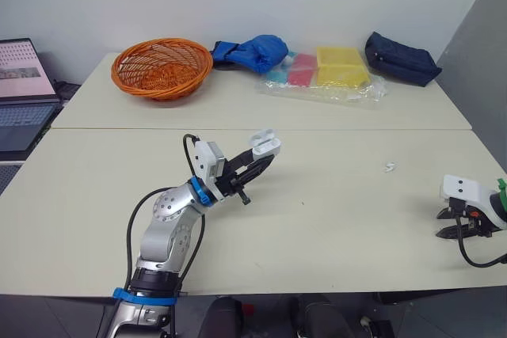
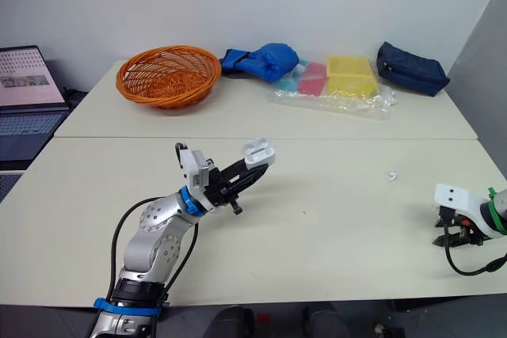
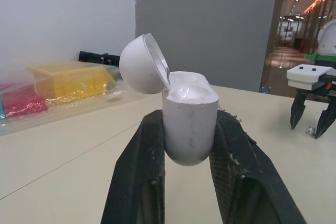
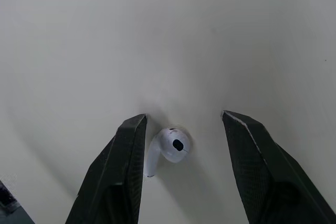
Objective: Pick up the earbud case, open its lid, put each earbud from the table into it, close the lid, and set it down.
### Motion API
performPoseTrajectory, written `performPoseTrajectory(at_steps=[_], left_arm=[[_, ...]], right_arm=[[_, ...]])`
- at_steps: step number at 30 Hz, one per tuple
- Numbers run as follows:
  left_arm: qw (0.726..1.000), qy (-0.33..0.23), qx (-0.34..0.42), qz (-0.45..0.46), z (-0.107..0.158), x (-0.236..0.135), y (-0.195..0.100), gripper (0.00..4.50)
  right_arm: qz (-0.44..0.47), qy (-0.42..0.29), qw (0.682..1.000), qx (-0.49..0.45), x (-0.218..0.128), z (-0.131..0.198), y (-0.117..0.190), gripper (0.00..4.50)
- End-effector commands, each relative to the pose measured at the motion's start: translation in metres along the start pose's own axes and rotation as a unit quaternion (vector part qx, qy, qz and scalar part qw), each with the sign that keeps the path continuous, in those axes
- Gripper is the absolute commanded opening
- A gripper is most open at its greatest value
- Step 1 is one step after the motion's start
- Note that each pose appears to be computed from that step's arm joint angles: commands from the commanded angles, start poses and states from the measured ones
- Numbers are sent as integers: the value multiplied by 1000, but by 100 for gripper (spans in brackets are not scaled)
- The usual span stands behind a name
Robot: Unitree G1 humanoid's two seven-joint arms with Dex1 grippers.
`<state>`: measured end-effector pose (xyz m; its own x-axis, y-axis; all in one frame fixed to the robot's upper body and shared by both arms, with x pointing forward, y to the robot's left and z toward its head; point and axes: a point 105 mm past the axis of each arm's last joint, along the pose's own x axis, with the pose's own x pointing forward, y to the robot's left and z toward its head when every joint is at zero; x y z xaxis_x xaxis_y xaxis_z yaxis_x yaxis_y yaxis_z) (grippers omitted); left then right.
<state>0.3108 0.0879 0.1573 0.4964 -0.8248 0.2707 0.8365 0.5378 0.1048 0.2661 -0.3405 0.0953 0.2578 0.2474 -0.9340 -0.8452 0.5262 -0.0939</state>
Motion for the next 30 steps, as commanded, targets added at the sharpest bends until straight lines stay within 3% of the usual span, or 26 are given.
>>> performPoseTrajectory(at_steps=[1,5,29,30], left_arm=[[1000,-21,12,-9,13,3,-5,77],[1000,-21,9,-10,12,1,-7,77],[1000,-19,9,-17,11,3,-9,77],[1000,-18,10,-17,10,3,-9,77]], right_arm=[[-15,7,997,75,-5,-9,-4,234],[-21,8,992,123,-8,-12,-4,234],[-12,10,988,154,-2,-18,18,234],[-13,9,988,154,0,-18,18,218]])
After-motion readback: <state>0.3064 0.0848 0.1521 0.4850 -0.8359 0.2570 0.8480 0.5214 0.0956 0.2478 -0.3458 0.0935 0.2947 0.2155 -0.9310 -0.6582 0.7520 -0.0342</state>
